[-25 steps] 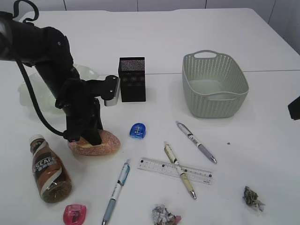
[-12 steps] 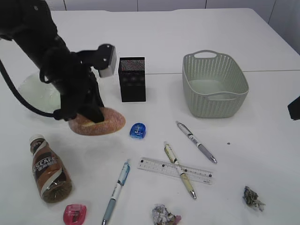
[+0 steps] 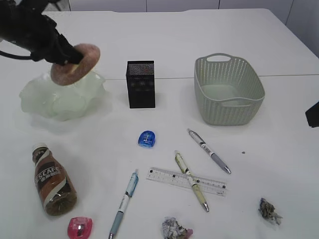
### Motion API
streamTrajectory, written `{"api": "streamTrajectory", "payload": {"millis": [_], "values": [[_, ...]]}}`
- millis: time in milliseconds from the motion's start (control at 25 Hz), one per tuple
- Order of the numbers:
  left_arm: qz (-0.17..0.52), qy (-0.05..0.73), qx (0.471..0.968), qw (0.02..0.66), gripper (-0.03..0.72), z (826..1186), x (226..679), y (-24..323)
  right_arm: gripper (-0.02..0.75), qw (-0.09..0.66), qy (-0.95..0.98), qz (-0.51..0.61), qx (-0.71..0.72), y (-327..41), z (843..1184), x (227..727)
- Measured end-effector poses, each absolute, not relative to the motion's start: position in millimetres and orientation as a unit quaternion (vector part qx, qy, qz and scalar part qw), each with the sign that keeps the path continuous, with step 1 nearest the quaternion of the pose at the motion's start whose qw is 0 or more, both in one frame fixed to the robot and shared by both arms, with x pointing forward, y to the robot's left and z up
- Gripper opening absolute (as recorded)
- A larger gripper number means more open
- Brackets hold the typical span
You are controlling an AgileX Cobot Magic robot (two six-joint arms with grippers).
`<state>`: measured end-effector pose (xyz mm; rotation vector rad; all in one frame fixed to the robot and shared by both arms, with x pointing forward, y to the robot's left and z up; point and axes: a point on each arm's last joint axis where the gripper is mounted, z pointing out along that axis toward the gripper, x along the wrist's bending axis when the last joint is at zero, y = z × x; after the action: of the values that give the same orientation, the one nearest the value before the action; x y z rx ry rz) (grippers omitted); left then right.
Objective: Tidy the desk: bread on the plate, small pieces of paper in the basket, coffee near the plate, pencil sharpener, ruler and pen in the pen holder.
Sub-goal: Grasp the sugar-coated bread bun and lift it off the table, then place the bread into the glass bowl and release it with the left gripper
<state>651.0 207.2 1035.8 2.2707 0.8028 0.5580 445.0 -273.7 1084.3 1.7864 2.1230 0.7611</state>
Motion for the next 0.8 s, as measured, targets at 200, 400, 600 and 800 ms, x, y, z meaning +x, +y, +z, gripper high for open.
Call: {"api": "streamTrajectory", "payload": {"millis": [200, 400, 600, 800], "values": [[0.262, 0.427, 0.764, 0.408, 0.134, 1047.9, 670.9, 231.6, 0.438, 0.132, 0.73, 0.265, 0.615, -273.3, 1084.6, 445.3], [0.28, 0.475, 0.732, 0.4, 0.134, 1022.3, 687.8, 240.7, 0.437, 0.126, 0.723, 0.28, 0.619, -271.2, 1085.8, 446.1], [0.274, 0.514, 0.715, 0.386, 0.134, 989.5, 700.1, 244.2, 0.437, 0.123, 0.718, 0.289, 0.621, -269.9, 1086.7, 446.8], [0.26, 0.526, 0.719, 0.373, 0.265, 967.9, 704.1, 244.2, 0.437, 0.127, 0.715, 0.294, 0.621, -269.9, 1087.4, 447.8]]}}
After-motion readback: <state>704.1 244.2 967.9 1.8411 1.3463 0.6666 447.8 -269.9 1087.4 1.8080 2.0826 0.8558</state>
